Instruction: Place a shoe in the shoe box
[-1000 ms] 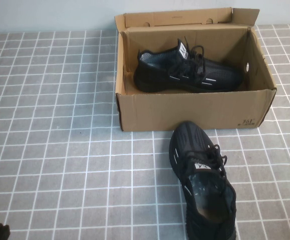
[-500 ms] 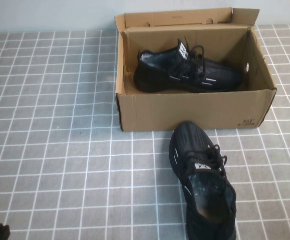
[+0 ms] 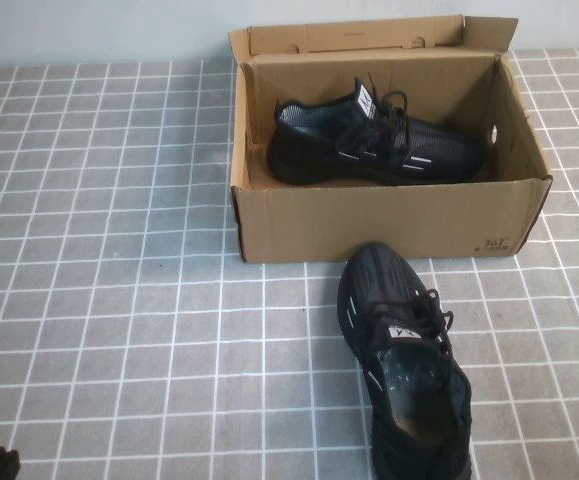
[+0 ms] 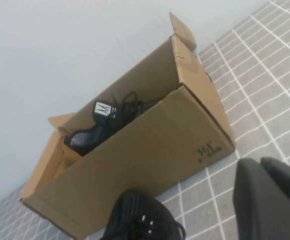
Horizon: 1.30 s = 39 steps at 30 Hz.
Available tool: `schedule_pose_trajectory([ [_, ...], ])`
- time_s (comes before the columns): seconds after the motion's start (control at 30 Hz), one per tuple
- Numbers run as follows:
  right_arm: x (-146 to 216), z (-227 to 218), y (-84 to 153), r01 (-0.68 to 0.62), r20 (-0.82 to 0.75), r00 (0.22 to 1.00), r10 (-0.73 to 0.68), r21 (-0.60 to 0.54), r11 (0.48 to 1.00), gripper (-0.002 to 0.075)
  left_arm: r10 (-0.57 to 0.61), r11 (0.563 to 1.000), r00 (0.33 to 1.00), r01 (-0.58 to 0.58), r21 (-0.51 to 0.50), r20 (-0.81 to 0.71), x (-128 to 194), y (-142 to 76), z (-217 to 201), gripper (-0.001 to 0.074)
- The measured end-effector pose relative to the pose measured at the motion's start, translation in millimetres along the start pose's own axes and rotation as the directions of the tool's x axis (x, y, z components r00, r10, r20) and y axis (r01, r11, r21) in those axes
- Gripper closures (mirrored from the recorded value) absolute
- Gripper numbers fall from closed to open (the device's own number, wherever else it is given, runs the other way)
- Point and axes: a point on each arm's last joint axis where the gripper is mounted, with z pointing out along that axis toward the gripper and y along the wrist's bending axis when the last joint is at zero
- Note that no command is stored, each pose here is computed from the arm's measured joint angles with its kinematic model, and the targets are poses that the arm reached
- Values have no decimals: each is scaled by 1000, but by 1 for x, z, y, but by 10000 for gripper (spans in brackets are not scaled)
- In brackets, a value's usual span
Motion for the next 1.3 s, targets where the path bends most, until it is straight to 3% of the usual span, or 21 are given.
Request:
schedule_pose_trajectory([
  [0.87,5,0,2,-45,-53,998,44,-14,999,742,0,1000,1000,0,0,0,0,0,0,736],
  [1.0,-6,-6,24,-30,-92,995,22,-88,996,742,0,1000,1000,0,0,0,0,0,0,736],
  [1.13,-33,-14,64,57,-170,982,-84,-158,986,742,0,1000,1000,0,0,0,0,0,0,736],
  [1.23,-47,-7,87,130,-339,925,-174,-148,980,742,0,1000,1000,0,0,0,0,0,0,736],
  [1.3,-56,3,98,179,-486,846,-217,-125,976,742,0,1000,1000,0,0,0,0,0,0,736],
])
